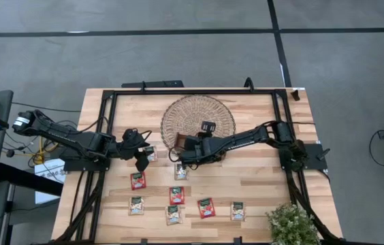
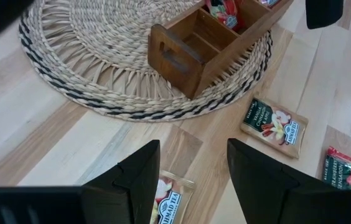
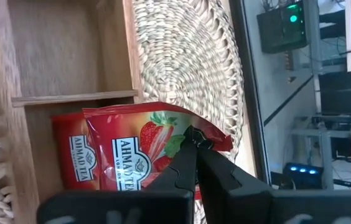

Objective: Pick & Place Tea
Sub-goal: Put the red tea bag into the middle section of the wooden organizer

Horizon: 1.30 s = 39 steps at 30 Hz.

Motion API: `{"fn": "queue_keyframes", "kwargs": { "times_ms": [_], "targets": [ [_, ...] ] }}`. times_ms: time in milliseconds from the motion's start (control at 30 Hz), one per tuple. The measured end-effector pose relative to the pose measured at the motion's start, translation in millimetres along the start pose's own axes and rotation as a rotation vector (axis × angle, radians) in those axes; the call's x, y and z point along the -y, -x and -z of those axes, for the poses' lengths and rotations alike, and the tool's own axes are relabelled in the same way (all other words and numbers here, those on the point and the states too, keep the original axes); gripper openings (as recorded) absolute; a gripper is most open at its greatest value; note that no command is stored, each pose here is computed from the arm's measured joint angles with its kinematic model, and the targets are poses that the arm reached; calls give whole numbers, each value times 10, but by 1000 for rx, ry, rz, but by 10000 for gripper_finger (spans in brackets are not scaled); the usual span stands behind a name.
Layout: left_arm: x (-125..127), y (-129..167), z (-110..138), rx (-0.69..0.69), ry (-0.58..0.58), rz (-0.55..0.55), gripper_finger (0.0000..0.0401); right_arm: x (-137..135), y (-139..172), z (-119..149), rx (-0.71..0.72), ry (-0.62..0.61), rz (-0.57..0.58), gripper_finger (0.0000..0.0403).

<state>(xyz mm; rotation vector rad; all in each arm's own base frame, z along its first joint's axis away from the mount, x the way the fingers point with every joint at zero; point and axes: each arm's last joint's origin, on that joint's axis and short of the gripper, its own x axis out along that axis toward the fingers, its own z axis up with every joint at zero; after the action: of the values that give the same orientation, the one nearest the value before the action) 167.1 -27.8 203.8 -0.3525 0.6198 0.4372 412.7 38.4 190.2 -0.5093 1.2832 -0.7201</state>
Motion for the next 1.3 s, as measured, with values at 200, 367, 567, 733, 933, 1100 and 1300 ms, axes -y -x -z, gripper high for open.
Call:
{"fn": "queue_keyframes", "kwargs": {
  "times_ms": [200, 367, 567, 733, 933, 1100, 1300],
  "targets": [
    [-1, 0, -1, 4, -13, -5, 179, -4, 6, 0, 4, -15, 6, 0],
    [-2, 0, -1, 4, -13, -6, 179, -46, -52, -6, -4, -30, 17, 0],
    [-2, 0, -2, 5, -13, -6, 179, -148, -143, 39, -51, 33, 37, 0],
    [3, 0, -7, 10, -9, -1, 179, -175, -147, 31, -37, -9, 51, 0],
    [3, 1, -7, 10, -10, -1, 179, -204, -162, 34, -57, -62, 4, 0],
    [2, 0, -7, 10, -10, -2, 179, -203, -163, 36, -60, -62, 1, 0],
    [3, 1, -7, 10, -10, -1, 179, -183, -184, 35, -67, 0, 3, 0]
  ]
}}
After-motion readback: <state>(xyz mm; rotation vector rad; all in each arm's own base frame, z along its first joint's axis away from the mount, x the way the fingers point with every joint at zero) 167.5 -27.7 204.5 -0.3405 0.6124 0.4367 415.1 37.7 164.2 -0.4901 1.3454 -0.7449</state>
